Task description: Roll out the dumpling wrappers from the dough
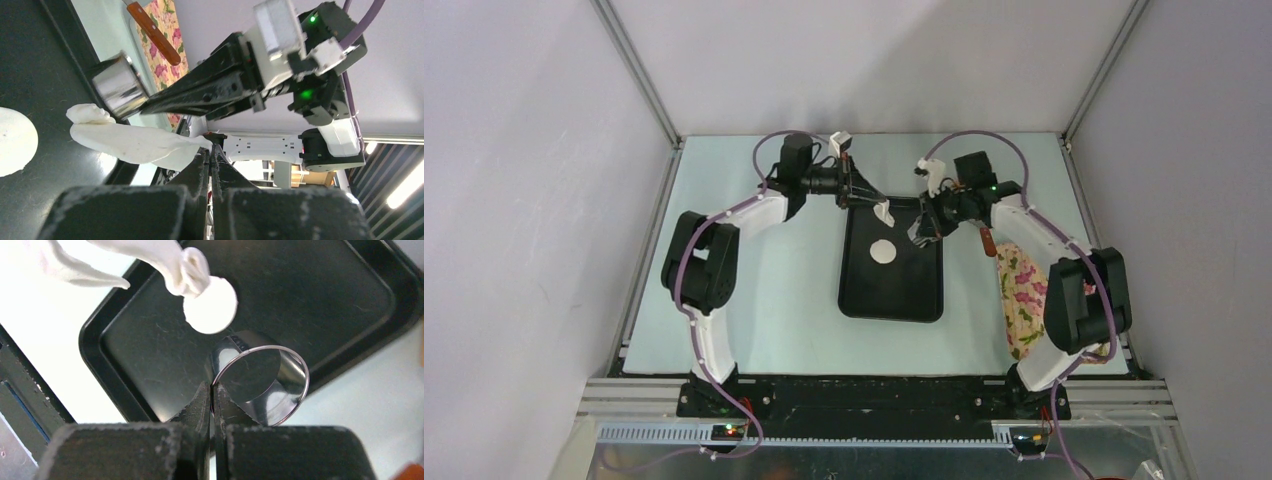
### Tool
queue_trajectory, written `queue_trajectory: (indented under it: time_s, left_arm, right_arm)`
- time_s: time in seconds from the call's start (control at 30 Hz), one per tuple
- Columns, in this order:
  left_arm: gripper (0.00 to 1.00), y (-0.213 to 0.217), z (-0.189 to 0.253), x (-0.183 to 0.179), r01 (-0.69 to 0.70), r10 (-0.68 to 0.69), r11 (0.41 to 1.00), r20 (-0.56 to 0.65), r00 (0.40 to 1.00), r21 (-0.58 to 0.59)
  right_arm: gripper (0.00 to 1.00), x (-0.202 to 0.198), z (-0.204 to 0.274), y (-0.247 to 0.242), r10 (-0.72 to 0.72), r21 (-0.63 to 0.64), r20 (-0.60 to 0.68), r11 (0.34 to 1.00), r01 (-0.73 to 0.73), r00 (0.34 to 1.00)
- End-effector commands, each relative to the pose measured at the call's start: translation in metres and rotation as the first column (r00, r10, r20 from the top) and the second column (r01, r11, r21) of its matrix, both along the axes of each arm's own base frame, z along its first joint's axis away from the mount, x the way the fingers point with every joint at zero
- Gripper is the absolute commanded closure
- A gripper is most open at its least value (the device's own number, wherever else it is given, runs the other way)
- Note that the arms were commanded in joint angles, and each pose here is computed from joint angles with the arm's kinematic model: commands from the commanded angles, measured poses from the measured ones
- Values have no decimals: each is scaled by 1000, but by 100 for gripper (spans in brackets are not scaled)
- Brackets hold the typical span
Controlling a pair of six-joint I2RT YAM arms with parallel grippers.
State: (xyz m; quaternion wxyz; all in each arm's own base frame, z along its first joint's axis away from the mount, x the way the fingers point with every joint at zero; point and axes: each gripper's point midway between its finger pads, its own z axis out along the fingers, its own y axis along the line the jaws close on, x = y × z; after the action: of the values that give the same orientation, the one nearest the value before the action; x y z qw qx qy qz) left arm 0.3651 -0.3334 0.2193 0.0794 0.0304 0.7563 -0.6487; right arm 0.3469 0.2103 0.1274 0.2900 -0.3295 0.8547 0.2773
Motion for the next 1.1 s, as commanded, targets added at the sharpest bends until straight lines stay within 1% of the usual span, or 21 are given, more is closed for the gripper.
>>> queue_trajectory:
  time_s: [0.0, 0.03, 0.07, 0.13, 0.17, 0.2, 0.23, 0.27, 0.3, 0.33, 0.37, 0.4, 0.43, 0.47, 0.5, 0.6, 0.7, 0.8, 0.9, 0.97, 1.07]
  left_arm:
    - [99, -12, -7, 4, 48, -48, 999, 51, 998, -11]
    - [99, -15, -3, 8, 54, -53, 998, 73, 996, -16]
    - [99, -19, -15, 13, 53, -53, 999, 55, 997, -6]
    - [98, -26, -25, 24, 42, -42, 999, 43, 998, 1]
    - [97, -30, -22, 30, 40, -40, 999, 55, 998, -1]
    - [92, -33, -34, 36, 27, -28, 1000, 38, 999, 12]
    - [89, -37, -31, 42, 22, -22, 1000, 56, 998, 11]
    - [83, -40, -41, 47, 13, -14, 1000, 55, 998, 24]
    - [80, -46, -45, 52, 12, -14, 999, 50, 999, 35]
    - [70, -48, -47, 57, 1, -4, 999, 57, 998, 45]
    - [62, -53, -49, 61, 3, -5, 999, 53, 999, 51]
    - [45, -56, -51, 65, -4, 1, 998, 64, 998, 59]
    - [38, -60, -52, 67, -3, -1, 997, 56, 998, 72]
    - [27, -62, -46, 73, -16, 9, 997, 90, 996, 77]
    - [21, -64, -57, 74, -20, 14, 994, 59, 998, 109]
    - [16, -63, -60, 77, -30, 17, 983, 68, 998, 180]
    - [12, -58, -64, 85, -82, 52, 964, 121, 991, 253]
    - [11, -53, -66, 87, -111, 79, 949, 119, 990, 294]
    - [10, -55, -69, 85, -106, 84, 950, 86, 993, 294]
    - [10, -57, -71, 82, -94, 84, 953, 46, 995, 287]
    - [8, -59, -67, 76, -71, 74, 961, -3, 997, 267]
  right_arm:
    - [100, -6, 37, -26, -7, -8, 69, 1000, 8, 998]
    - [100, -9, 37, -30, -16, -10, 72, 1000, 17, 997]
    - [100, -11, 34, -33, -21, -18, 66, 1000, 22, 998]
    - [100, -14, 36, -38, -32, -17, 73, 999, 34, 997]
    - [100, -14, 36, -39, -37, -14, 77, 999, 39, 996]
    - [100, -15, 36, -40, -43, -14, 76, 999, 44, 996]
    - [100, -15, 35, -41, -46, -12, 75, 999, 47, 996]
    - [100, -14, 35, -42, -49, -12, 74, 999, 50, 996]
    - [100, -14, 35, -42, -53, -12, 75, 998, 54, 996]
    - [100, -13, 35, -43, -57, -12, 77, 998, 58, 995]
    - [100, -12, 35, -43, -61, -11, 79, 998, 62, 995]
    - [100, -11, 35, -43, -63, -10, 79, 998, 64, 995]
    - [100, -10, 36, -43, -68, -9, 82, 998, 69, 994]
    - [100, -8, 36, -43, -70, -8, 88, 997, 71, 994]
    - [100, -6, 35, -43, -76, -12, 90, 997, 77, 993]
    - [100, 1, 34, -44, -89, -16, 107, 996, 92, 990]
    - [100, 7, 33, -44, -105, -18, 104, 994, 107, 989]
    - [100, 12, 38, -35, -100, 36, 110, 995, 96, 989]
    - [100, 30, 44, -27, -125, 67, 163, 991, 115, 979]
    - [100, 52, 53, -23, -152, 75, 259, 988, 137, 954]
    - [100, 72, 52, -16, -172, 68, 319, 985, 159, 932]
